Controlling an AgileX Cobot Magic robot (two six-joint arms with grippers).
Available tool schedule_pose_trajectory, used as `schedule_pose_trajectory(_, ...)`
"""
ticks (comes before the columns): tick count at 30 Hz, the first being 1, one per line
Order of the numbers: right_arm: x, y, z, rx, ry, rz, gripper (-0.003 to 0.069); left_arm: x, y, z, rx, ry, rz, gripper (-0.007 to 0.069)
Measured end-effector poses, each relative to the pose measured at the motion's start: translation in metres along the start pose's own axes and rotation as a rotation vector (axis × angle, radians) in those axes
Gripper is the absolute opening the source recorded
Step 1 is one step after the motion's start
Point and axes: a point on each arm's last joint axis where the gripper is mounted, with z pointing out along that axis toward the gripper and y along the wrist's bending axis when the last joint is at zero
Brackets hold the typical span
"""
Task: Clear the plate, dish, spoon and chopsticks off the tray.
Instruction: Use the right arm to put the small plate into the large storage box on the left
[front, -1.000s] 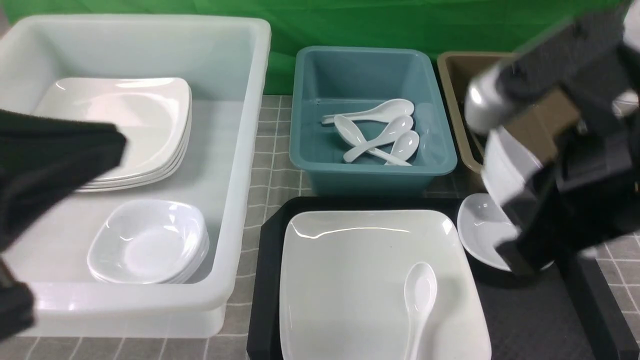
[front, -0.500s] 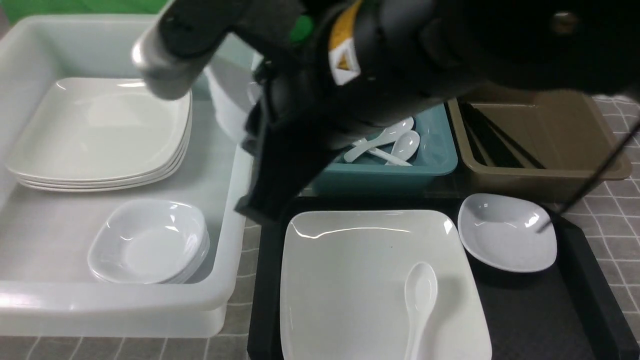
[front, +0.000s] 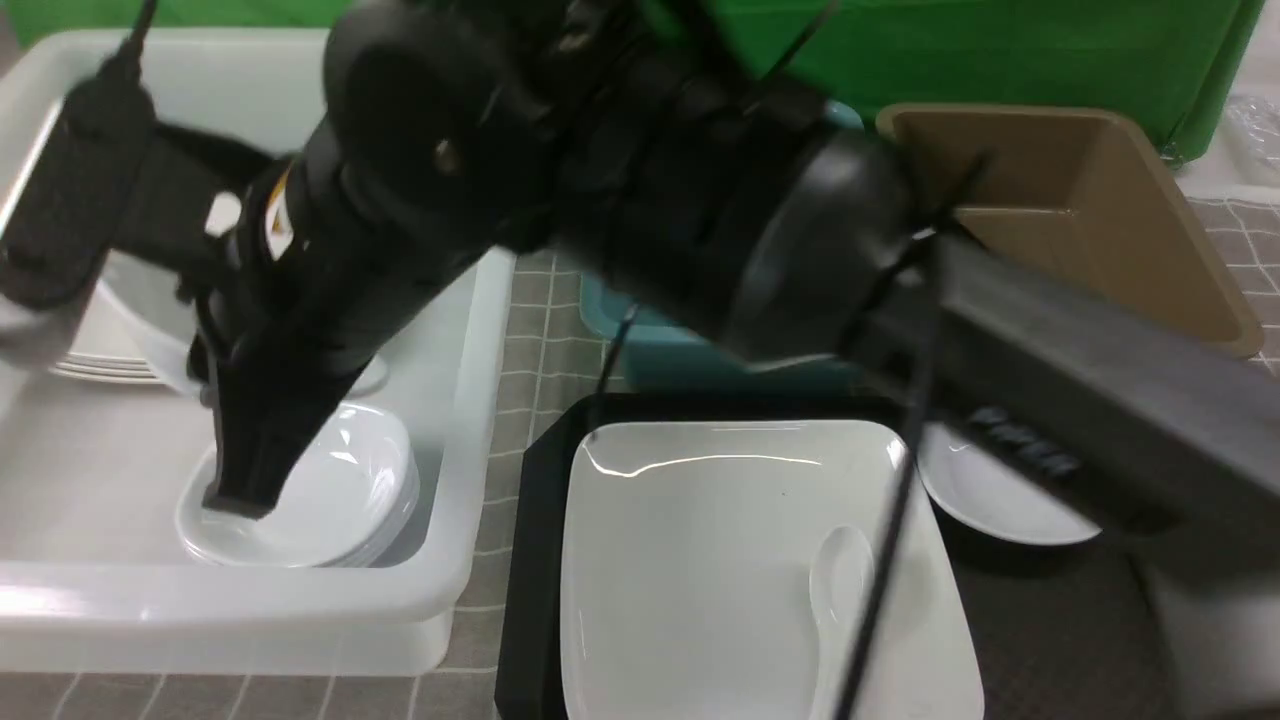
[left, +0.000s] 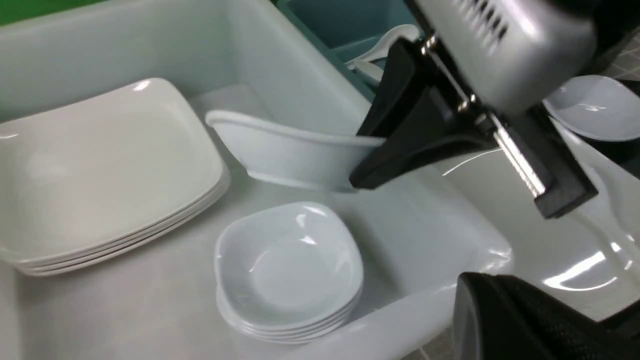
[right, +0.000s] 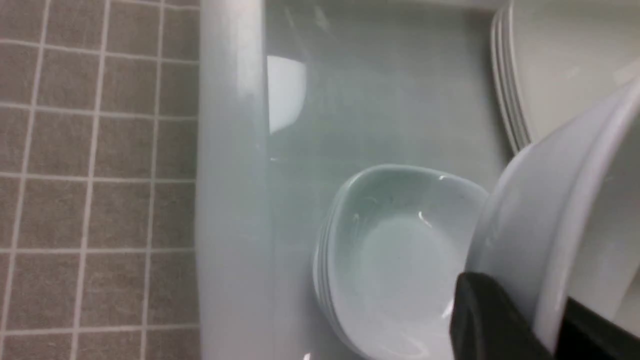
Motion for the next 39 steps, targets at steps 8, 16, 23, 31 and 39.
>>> schedule_pose_trajectory(8,0.020,0.005,0.055,-0.055,0.081,-0.008,0.0063,-0.002,0.002,0.000,-0.022,-0.026,0.007,0.0008)
schedule_pose_trajectory(16,0.029,0.006,0.080,-0.050,0.088,-0.031,0.0079,-0.003,0.002,-0.001,-0.018,-0.037,0.007,0.0008)
schedule_pose_trajectory(23,0.030,0.005,0.083,-0.030,0.095,-0.045,0.0329,-0.003,0.002,-0.001,-0.017,-0.038,0.005,0.0008)
schedule_pose_trajectory(31,0.021,0.001,0.060,-0.037,0.147,0.038,0.0444,-0.003,0.000,-0.001,0.004,-0.033,-0.005,0.0008)
schedule_pose_trajectory(39,-0.002,-0.010,-0.016,0.032,0.157,0.056,0.0430,-0.002,-0.001,0.000,0.013,-0.032,0.000,0.0008)
